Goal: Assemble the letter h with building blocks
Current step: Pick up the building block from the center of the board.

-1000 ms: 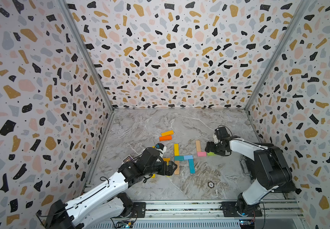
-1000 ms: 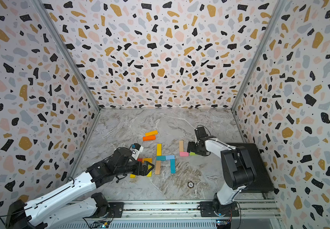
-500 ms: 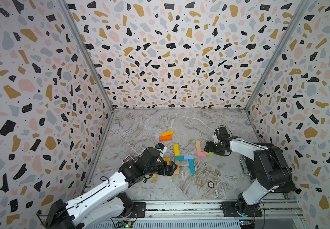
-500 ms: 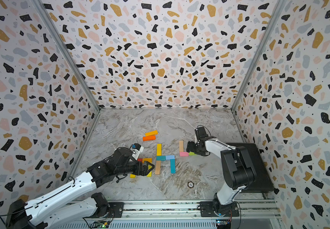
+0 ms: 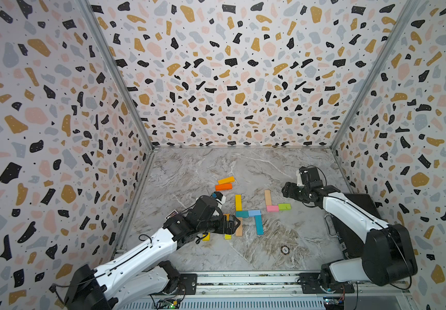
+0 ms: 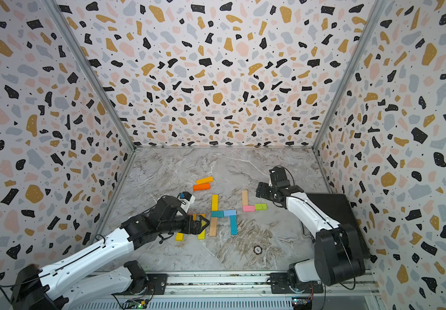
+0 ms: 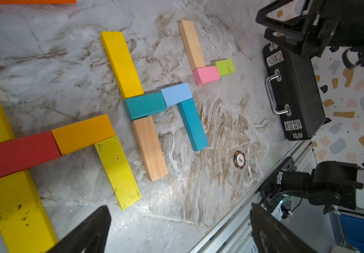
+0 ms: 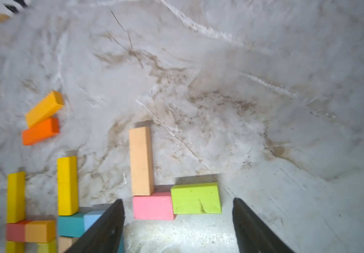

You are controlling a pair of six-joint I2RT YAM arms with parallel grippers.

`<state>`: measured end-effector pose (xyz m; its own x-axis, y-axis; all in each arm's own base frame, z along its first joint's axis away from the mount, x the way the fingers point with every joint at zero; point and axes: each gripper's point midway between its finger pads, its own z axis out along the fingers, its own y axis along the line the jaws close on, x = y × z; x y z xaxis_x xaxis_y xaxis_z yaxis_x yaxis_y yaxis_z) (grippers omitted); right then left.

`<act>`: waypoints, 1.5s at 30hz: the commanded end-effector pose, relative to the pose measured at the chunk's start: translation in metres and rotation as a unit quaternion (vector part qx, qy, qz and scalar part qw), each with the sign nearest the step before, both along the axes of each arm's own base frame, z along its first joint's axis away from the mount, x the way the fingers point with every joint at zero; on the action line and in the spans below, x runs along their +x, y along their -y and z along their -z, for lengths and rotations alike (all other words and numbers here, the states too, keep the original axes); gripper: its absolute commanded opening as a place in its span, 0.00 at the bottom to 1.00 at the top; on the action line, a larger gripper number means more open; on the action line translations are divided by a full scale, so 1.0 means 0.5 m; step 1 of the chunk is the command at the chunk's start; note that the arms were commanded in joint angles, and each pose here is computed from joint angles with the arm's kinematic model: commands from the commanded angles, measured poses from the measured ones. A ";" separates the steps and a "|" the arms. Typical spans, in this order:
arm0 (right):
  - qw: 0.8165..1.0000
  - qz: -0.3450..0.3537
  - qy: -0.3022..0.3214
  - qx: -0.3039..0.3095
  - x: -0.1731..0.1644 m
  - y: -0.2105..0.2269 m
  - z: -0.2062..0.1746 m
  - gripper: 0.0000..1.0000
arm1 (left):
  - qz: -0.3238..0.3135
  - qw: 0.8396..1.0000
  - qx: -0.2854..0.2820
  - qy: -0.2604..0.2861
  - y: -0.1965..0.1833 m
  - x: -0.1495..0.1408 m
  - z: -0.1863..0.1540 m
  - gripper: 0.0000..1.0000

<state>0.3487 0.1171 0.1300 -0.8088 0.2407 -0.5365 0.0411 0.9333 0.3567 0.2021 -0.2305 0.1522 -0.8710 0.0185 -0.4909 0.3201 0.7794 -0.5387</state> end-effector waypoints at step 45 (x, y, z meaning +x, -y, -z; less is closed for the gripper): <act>0.994 -0.079 -0.009 0.070 -0.125 -0.095 0.025 0.73 | -0.178 0.936 0.304 -0.020 -0.057 0.573 0.282 0.75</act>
<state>0.2871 0.1629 0.1101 -0.8623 0.1759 -0.4749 -0.0809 0.8779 0.4720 0.5005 -0.2230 0.0255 -0.8577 -0.0849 -0.5071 -0.0438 0.9948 -0.0924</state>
